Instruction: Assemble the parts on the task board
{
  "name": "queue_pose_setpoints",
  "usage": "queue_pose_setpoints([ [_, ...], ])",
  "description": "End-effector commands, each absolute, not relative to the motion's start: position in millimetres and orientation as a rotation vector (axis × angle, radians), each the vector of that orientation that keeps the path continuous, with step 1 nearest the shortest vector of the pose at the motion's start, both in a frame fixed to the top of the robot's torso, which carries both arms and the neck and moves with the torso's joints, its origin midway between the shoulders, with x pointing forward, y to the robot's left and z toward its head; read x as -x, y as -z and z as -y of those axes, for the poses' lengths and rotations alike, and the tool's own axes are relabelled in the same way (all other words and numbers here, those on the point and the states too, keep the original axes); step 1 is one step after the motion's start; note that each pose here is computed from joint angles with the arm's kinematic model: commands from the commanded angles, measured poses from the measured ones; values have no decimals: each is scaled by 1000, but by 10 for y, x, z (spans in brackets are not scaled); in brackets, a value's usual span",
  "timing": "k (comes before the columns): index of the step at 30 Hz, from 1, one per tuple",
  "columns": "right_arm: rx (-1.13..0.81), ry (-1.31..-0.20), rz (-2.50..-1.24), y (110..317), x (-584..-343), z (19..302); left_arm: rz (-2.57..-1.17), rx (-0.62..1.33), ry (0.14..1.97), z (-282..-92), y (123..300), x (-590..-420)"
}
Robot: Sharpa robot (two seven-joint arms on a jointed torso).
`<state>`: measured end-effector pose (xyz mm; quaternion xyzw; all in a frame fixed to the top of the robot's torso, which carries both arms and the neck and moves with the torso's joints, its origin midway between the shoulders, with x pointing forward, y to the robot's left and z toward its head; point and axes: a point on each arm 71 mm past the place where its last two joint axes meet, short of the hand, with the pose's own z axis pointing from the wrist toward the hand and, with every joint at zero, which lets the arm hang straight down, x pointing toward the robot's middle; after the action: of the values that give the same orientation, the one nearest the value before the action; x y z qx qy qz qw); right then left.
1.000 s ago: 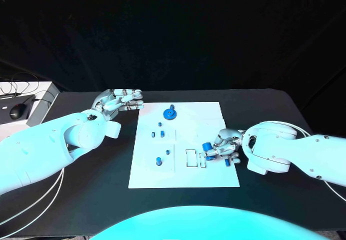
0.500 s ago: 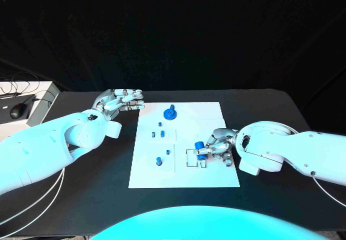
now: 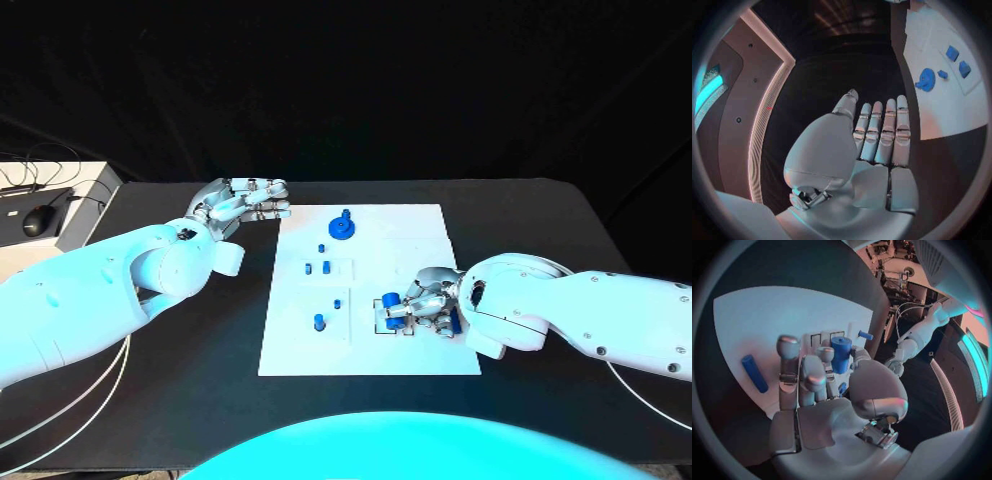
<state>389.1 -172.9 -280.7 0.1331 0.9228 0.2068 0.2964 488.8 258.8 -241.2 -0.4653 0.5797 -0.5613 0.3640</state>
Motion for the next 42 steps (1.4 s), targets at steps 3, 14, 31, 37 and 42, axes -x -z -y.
queue_pose_setpoints([
  [3, -355, -560, -2451, 2817, -3889, 1702, -1496, 1192, 1469, -2573, 2403, -4881],
  [14, -337, -573, -2461, 2820, -3862, 1652, -1497, 1192, 1467, -2580, 2402, -4878],
  [31, -328, -554, -2448, 2833, -3899, 1669, -1497, 1193, 1466, -2584, 2401, -4877],
  [37, -320, -546, -2451, 2842, -3910, 1678, -1497, 1193, 1465, -2586, 2401, -4876],
  [42, -316, -543, -2454, 2845, -3914, 1680, -1496, 1193, 1464, -2587, 2401, -4877],
])
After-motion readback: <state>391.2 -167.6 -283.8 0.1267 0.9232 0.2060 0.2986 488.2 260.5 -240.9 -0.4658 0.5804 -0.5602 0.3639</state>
